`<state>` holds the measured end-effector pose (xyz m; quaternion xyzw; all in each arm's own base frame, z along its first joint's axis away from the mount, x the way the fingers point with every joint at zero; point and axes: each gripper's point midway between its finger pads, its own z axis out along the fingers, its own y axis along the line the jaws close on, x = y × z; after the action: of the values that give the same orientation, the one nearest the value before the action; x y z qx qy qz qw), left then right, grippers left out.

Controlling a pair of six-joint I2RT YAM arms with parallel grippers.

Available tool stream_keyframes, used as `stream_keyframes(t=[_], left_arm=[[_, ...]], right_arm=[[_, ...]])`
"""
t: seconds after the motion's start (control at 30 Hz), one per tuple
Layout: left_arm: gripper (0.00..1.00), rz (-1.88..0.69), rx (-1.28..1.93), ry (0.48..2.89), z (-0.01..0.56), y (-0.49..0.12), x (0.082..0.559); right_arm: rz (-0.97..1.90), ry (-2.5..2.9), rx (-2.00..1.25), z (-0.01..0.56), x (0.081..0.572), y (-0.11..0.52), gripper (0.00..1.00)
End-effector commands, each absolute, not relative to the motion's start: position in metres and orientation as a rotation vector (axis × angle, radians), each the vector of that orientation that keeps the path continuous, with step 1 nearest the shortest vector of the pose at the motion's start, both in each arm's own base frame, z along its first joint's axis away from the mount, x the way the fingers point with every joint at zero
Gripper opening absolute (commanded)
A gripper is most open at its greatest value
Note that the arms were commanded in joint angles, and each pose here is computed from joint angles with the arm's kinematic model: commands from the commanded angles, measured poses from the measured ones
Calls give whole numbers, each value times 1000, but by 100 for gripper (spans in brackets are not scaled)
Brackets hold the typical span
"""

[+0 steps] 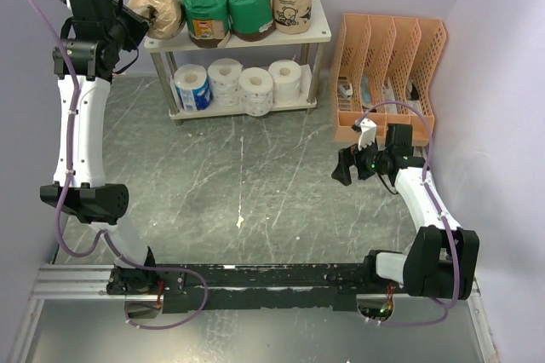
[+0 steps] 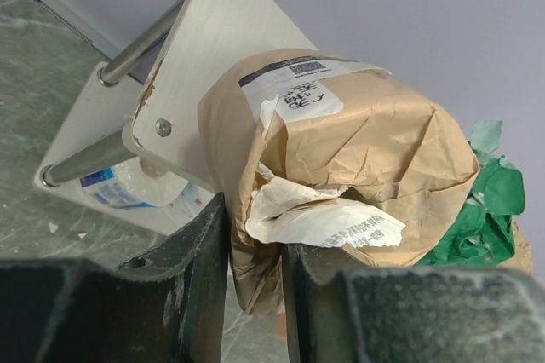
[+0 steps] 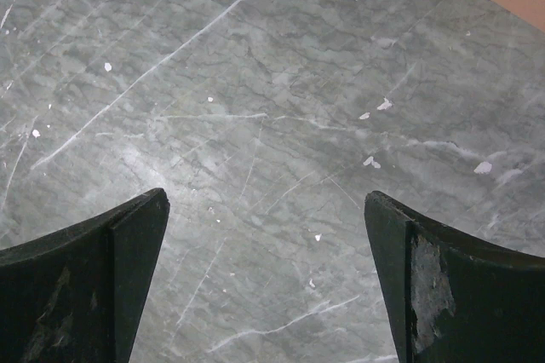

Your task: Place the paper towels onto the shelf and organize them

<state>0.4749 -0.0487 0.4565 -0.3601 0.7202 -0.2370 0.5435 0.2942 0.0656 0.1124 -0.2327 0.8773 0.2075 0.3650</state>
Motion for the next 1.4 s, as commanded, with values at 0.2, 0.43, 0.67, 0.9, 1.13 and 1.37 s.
stream_keyframes(t=[0.2, 0.43, 0.67, 0.9, 1.13, 1.37], left_arm=[[35, -589, -830, 1689, 464, -50, 468], [41, -588, -828, 1682, 467, -50, 470], [94, -617, -798, 1626, 486, -51, 476], [99, -647, -764, 1569, 501, -53, 487], [100, -750, -602, 1413, 562, -66, 468], [100, -531, -380, 1158, 611, -35, 349]], right_arm=[[532, 2221, -615, 124, 299, 68, 99], [532, 2221, -616, 124, 299, 68, 99], [521, 2218, -614, 125, 300, 67, 99], [508, 2218, -611, 125, 301, 66, 99], [488, 2214, -608, 126, 303, 64, 100], [330, 2225, -279, 138, 329, 38, 100]])
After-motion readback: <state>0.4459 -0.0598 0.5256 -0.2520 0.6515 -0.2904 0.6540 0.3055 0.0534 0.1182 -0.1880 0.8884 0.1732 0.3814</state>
